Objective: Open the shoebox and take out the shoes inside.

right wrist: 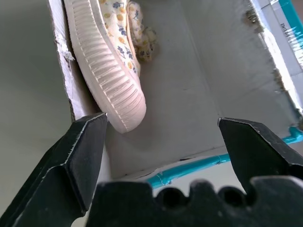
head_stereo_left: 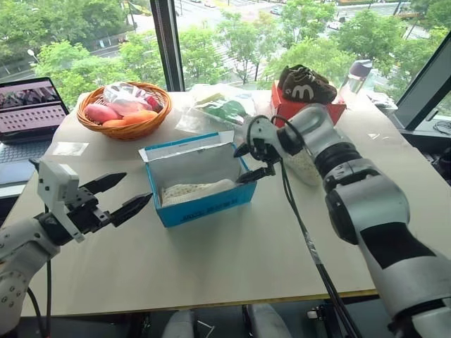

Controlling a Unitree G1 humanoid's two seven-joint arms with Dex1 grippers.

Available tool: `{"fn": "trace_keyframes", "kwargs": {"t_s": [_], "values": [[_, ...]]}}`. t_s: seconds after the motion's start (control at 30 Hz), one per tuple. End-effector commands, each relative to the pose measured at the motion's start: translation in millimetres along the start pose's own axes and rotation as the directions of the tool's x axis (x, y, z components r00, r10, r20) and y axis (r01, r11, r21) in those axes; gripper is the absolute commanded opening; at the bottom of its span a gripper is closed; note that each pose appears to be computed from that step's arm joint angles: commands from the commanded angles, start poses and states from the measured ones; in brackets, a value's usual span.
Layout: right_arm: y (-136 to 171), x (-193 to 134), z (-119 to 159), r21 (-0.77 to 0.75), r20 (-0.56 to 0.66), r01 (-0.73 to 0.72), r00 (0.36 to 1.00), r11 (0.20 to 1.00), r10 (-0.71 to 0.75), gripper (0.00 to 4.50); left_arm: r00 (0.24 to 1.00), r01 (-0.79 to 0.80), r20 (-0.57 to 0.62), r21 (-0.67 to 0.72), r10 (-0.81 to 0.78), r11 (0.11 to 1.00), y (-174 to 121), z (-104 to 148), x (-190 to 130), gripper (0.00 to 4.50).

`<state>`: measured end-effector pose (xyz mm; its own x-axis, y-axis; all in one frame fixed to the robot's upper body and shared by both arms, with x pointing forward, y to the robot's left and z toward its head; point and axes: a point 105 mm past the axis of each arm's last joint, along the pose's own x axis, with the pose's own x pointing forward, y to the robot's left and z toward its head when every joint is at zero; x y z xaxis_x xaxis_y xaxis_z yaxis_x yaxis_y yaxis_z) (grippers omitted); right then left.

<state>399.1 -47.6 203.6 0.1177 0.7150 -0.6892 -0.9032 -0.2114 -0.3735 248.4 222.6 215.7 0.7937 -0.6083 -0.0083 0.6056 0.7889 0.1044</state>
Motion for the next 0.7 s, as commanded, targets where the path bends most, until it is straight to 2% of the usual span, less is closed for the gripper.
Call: {"fn": "trace_keyframes", "kwargs": {"t_s": [0.03,0.27,0.63,0.7], "values": [[4.0,4.4,2.7,-0.043,-0.015,-0.041,0.999,0.998,0.041,4.48,1.000,-0.008,0.023,0.038,0.007,0.999,-2.7,11.4,-3.5,4.50],[9.5,10.2,12.1,-0.051,-0.001,-0.115,0.993,0.992,0.115,4.48,0.999,-0.019,0.029,0.040,0.018,0.999,-2.6,12.0,-2.9,4.50],[10.9,18.6,28.8,-0.021,0.062,-0.157,0.986,0.987,0.158,4.48,0.999,-0.028,0.040,0.036,0.027,0.999,-4.3,11.2,-1.3,4.50],[9.5,18.6,29.8,0.004,0.085,-0.145,0.986,0.989,0.144,3.97,0.999,-0.030,0.040,0.035,0.029,0.999,-4.4,10.8,-1.8,4.50]]}}
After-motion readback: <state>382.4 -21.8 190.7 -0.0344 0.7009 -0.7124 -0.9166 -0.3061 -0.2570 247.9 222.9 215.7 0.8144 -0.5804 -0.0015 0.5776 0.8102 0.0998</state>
